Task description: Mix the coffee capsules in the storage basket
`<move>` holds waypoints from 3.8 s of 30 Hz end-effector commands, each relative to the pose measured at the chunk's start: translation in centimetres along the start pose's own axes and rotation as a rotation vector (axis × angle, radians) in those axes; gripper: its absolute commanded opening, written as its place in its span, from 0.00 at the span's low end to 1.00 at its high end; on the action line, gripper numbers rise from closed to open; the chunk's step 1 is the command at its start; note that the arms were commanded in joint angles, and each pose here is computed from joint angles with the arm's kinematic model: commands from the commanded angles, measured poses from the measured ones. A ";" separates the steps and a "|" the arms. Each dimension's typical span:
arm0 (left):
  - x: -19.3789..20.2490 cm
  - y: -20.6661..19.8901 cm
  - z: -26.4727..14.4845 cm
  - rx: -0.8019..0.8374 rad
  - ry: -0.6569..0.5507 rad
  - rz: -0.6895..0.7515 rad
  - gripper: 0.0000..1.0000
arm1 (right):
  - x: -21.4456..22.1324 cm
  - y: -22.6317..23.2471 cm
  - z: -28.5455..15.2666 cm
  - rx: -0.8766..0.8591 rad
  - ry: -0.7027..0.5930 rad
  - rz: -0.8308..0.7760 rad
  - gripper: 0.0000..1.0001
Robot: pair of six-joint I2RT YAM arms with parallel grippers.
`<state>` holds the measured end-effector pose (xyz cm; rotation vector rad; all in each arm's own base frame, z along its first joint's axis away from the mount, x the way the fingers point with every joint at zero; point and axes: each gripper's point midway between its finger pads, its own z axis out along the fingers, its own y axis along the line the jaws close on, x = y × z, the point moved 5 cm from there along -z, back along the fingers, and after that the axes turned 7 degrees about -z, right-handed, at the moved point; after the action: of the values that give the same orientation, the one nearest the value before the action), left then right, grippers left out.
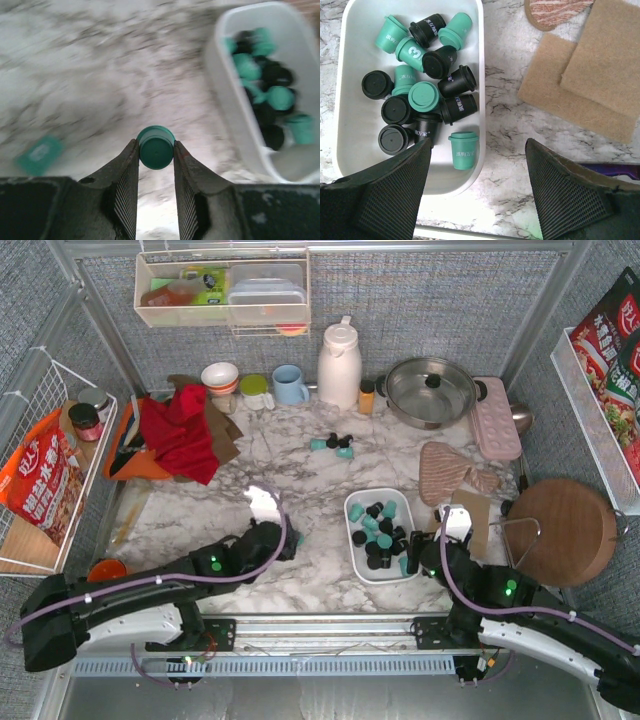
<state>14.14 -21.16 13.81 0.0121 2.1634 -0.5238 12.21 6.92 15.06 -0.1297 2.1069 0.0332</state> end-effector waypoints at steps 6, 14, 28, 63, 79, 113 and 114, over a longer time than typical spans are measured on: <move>-2.2 -13.4 0.6 0.570 0.055 0.178 0.37 | -0.3 0.2 0.0 -0.007 -0.017 0.006 0.80; 2.8 -18.3 2.5 0.695 0.214 0.265 0.40 | -0.2 -0.1 -0.1 -0.016 -0.035 0.029 0.80; 1.6 -14.2 3.8 0.330 0.065 0.206 0.68 | -0.1 -0.1 -0.1 -0.016 -0.032 0.028 0.80; 2.1 8.8 2.6 -0.373 -0.065 -0.172 0.99 | -0.1 0.3 0.0 -0.027 -0.008 0.012 0.81; 3.5 9.2 4.5 -0.605 -0.029 -0.233 0.92 | 0.0 0.4 0.1 -0.029 -0.013 0.001 0.81; -2.3 0.1 4.3 -0.088 0.004 -0.113 0.47 | -0.1 0.6 0.2 -0.042 -0.017 -0.013 0.81; -2.7 -1.0 4.2 -0.033 0.006 -0.107 0.47 | -0.1 0.5 0.2 -0.041 -0.017 -0.012 0.81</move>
<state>18.68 -19.85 11.25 -0.2873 2.2156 -0.3317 12.17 7.22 14.75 -0.1684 2.1042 0.0571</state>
